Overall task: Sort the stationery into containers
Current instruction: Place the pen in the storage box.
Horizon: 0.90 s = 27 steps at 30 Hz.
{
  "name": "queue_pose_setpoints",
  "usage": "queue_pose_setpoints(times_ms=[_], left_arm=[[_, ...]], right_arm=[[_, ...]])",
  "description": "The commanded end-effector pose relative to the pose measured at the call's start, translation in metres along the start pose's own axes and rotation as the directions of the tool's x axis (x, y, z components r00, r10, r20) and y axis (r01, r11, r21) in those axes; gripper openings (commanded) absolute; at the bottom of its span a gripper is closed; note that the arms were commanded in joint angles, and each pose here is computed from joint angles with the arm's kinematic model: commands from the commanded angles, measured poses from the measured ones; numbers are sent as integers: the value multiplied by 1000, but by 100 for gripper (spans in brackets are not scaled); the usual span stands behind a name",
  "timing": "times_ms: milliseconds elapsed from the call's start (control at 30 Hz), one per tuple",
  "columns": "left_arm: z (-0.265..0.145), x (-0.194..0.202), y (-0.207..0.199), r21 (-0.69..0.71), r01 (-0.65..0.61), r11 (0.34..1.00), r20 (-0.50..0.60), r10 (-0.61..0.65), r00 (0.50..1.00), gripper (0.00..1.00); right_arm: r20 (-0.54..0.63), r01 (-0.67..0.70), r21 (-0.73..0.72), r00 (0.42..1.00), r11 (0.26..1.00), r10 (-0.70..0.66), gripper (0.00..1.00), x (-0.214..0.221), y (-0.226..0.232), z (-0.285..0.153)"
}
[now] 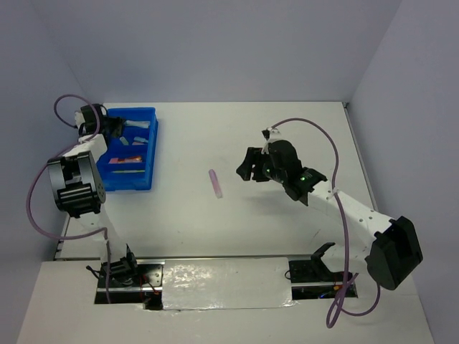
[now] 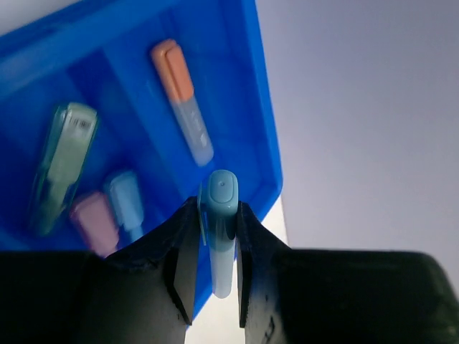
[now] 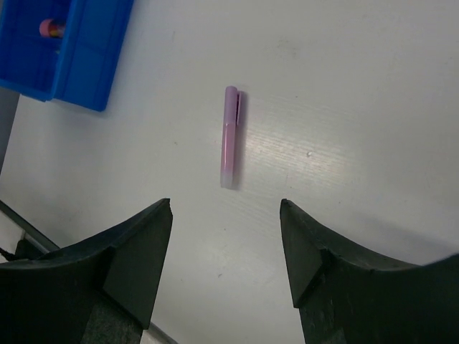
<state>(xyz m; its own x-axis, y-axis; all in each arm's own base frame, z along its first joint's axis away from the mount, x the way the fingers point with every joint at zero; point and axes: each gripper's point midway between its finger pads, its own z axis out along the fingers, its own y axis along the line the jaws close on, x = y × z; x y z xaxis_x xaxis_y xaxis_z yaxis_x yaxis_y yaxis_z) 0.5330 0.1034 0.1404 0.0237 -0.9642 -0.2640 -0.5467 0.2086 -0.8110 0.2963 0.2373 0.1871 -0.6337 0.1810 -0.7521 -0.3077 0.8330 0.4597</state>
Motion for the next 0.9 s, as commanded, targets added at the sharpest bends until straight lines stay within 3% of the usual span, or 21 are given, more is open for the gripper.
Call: queue_pose_setpoints(times_ms=[0, 233, 467, 533, 733, 867], left_arm=[[11, -40, -52, 161, 72, 984, 92, -88, 992, 7], [38, -52, -55, 151, 69, 986, 105, -85, 991, 20], [47, -47, -45, 134, 60, 989, 94, -73, 993, 57], [47, -44, -43, 126, 57, 990, 80, -67, 995, 60], [30, -43, -57, 169, 53, 984, 69, -65, 995, 74], [-22, -47, -113, 278, -47, 960, 78, 26, 997, 88]], right_arm=[[-55, 20, -37, 998, 999, -22, 69, 16, 3, 6], [-121, 27, -51, 992, 998, -33, 69, 32, 2, 18], [-139, 46, -57, 989, 997, -54, 69, 27, 6, 29], [-142, 49, -63, 988, 997, -58, 69, 24, 9, 33], [-158, 81, -92, 983, 992, -95, 69, 20, 22, 52], [-275, 229, 30, 938, 973, -213, 69, 26, 26, 94]])
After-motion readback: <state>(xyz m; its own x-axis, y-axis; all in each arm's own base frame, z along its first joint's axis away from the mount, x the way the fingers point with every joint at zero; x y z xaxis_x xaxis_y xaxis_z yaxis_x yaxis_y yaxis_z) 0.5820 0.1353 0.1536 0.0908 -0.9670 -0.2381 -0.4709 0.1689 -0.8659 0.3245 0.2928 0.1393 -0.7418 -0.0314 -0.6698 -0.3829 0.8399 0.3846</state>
